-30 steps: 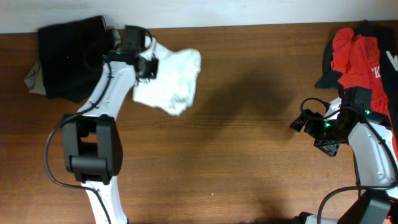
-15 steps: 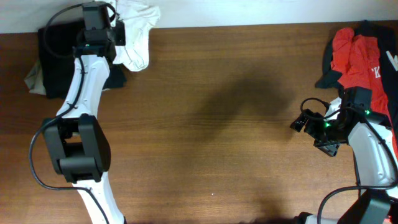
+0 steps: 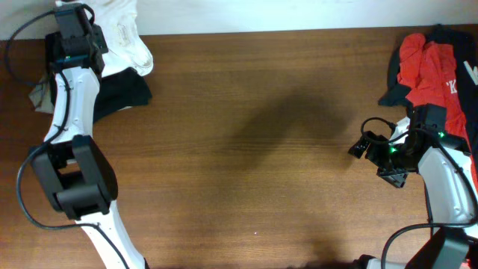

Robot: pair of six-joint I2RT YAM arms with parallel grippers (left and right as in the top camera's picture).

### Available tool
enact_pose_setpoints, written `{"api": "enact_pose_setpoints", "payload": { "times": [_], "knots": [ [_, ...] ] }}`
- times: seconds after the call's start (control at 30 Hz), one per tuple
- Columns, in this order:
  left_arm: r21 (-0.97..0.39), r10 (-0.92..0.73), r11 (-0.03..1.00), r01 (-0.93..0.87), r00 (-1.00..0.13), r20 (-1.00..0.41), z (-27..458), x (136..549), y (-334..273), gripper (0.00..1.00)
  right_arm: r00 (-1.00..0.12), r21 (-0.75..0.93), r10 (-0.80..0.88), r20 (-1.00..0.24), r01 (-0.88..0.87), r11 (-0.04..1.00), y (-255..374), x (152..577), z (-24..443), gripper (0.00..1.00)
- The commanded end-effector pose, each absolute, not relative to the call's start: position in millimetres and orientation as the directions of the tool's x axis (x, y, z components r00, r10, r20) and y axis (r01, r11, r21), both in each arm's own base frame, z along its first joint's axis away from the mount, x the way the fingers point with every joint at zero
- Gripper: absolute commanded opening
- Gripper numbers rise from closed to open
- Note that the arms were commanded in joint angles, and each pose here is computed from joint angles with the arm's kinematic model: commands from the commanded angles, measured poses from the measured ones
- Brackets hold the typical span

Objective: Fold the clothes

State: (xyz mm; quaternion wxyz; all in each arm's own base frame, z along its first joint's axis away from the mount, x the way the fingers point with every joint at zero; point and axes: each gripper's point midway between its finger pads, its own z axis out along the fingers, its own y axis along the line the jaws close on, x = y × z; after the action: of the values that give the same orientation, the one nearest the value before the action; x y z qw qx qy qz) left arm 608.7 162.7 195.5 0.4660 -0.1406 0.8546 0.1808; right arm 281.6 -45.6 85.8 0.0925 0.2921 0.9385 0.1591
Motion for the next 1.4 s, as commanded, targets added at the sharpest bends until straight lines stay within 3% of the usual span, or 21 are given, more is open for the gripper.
{"api": "enact_pose_setpoints", "payload": {
  "times": [0.0, 0.13, 0.17, 0.2, 0.27, 0.37, 0.43, 0.5, 0.53, 0.6, 0.73, 0.83, 0.9, 0.97, 1.0, 1.03, 1.07, 1.13, 1.17, 1.23, 1.37],
  "knots": [
    [0.196, -0.121, 0.853, -0.484, -0.549, -0.827, 163.1, 605.6, 204.5, 0.05, -0.814, 0.36, 0.576, -0.08, 0.515, 0.778, -45.5, 281.5, 86.1, 0.99],
    [0.256, -0.198, 0.768, -0.587, -0.598, -0.776, 114.9, 577.1, 273.6, 0.09, -0.814, 0.36, 0.576, -0.08, 0.515, 0.778, -45.5, 281.5, 86.1, 0.99],
    [0.259, -0.217, 0.753, -0.605, -0.601, -0.769, 112.9, 567.8, 288.9, 0.34, -0.814, 0.36, 0.576, -0.08, 0.515, 0.778, -45.5, 281.5, 86.1, 0.98],
    [0.262, -0.224, 0.751, -0.606, -0.608, -0.762, 110.8, 564.6, 291.3, 0.38, -0.814, 0.36, 0.576, -0.08, 0.515, 0.778, -45.5, 281.5, 86.1, 0.99],
    [0.267, -0.223, 0.757, -0.596, -0.619, -0.753, 108.8, 565.0, 286.0, 0.99, -0.814, 0.36, 0.576, -0.08, 0.515, 0.778, -45.5, 281.5, 86.1, 0.99],
    [0.26, -0.196, 0.773, -0.579, -0.607, -0.77, 130.0, 572.0, 266.8, 0.99, -0.814, 0.36, 0.576, -0.08, 0.515, 0.778, -45.5, 281.5, 86.1, 0.98],
    [0.235, -0.159, 0.794, -0.561, -0.565, -0.81, 172.7, 578.4, 243.3, 0.99, -0.814, 0.36, 0.576, -0.08, 0.515, 0.778, -45.5, 281.5, 86.1, 0.99],
    [0.161, -0.119, 0.878, -0.452, -0.53, -0.84, 202.3, 595.1, 195.3, 0.99, -0.814, 0.36, 0.576, -0.08, 0.515, 0.778, -45.5, 281.5, 86.1, 0.99],
    [0.131, -0.109, 0.914, -0.385, -0.541, -0.834, 194.2, 604.7, 172.2, 0.75, -0.814, 0.36, 0.576, -0.08, 0.515, 0.778, -45.5, 281.5, 86.1, 0.99],
    [0.112, -0.117, 0.93, -0.349, -0.572, -0.812, 168.9, 611.9, 157.9, 0.67, -0.814, 0.36, 0.576, -0.08, 0.515, 0.778, -45.5, 281.5, 86.1, 0.99],
    [0.055, -0.139, 0.965, -0.256, -0.679, -0.721, 90.6, 616.7, 134.2, 0.68, -0.814, 0.36, 0.576, -0.08, 0.515, 0.778, -45.5, 281.5, 86.1, 0.99],
    [-0.071, -0.139, 0.989, -0.126, -0.688, -0.713, 88.3, 621.1, 101.9, 0.68, -0.814, 0.36, 0.576, -0.08, 0.515, 0.778, -45.5, 281.5, 86.1, 0.99],
    [-0.07, -0.13, 0.991, -0.115, -0.68, -0.721, 103.2, 619.8, 95.4, 0.68, -0.814, 0.36, 0.576, -0.08, 0.515, 0.778, -45.5, 281.5, 86.1, 0.99],
    [-0.068, -0.092, 0.996, -0.063, -0.592, -0.801, 187.5, 614.6, 69.8, 0.71, -0.814, 0.36, 0.576, -0.08, 0.515, 0.778, -45.5, 281.5, 86.1, 0.99],
    [-0.082, -0.079, 0.996, -0.021, -0.563, -0.822, 216.5, 608.8, 54.6, 0.74, -0.814, 0.36, 0.576, -0.08, 0.515, 0.778, -45.5, 281.5, 86.1, 0.99],
    [-0.11, -0.055, 0.991, 0.075, -0.522, -0.851, 271.7, 586.5, 19.5, 0.94, -0.814, 0.361, 0.575, -0.086, 0.513, 0.779, -46.0, 282.8, 86.3, 0.99],
    [-0.117, -0.046, 0.987, 0.108, -0.507, -0.861, 292.0, 575.3, 6.4, 0.99, -0.813, 0.361, 0.575, -0.089, 0.512, 0.779, -46.3, 283.4, 86.4, 0.99],
    [-0.109, -0.018, 0.979, 0.172, -0.46, -0.888, 349.5, 535.3, -25.8, 0.99, -0.781, 0.394, 0.616, -0.106, 0.536, 0.747, -47.0, 294.3, 89.8, 0.99],
    [-0.108, -0.009, 0.975, 0.193, -0.456, -0.89, 364.8, 517.9, -37.2, 0.99, -0.78, 0.464, 0.626, -0.017, 0.548, 0.695, -28.2, 287.5, 93.7, 0.99],
    [-0.122, 0.003, 0.971, 0.208, -0.517, -0.856, 359.9, 495.6, -48.8, 0.99, -0.846, 0.639, 0.53, 0.054, 0.437, 0.633, 11.4, 282.8, 114.6, 0.99],
    [-0.152, 0.01, 0.971, 0.184, -0.667, -0.745, 323.3, 469.3, -50.0, 0.99, -0.912, 0.642, 0.384, -0.142, 0.21, 0.737, 25.9, 249.5, 159.4, 0.99]
  ]
}}
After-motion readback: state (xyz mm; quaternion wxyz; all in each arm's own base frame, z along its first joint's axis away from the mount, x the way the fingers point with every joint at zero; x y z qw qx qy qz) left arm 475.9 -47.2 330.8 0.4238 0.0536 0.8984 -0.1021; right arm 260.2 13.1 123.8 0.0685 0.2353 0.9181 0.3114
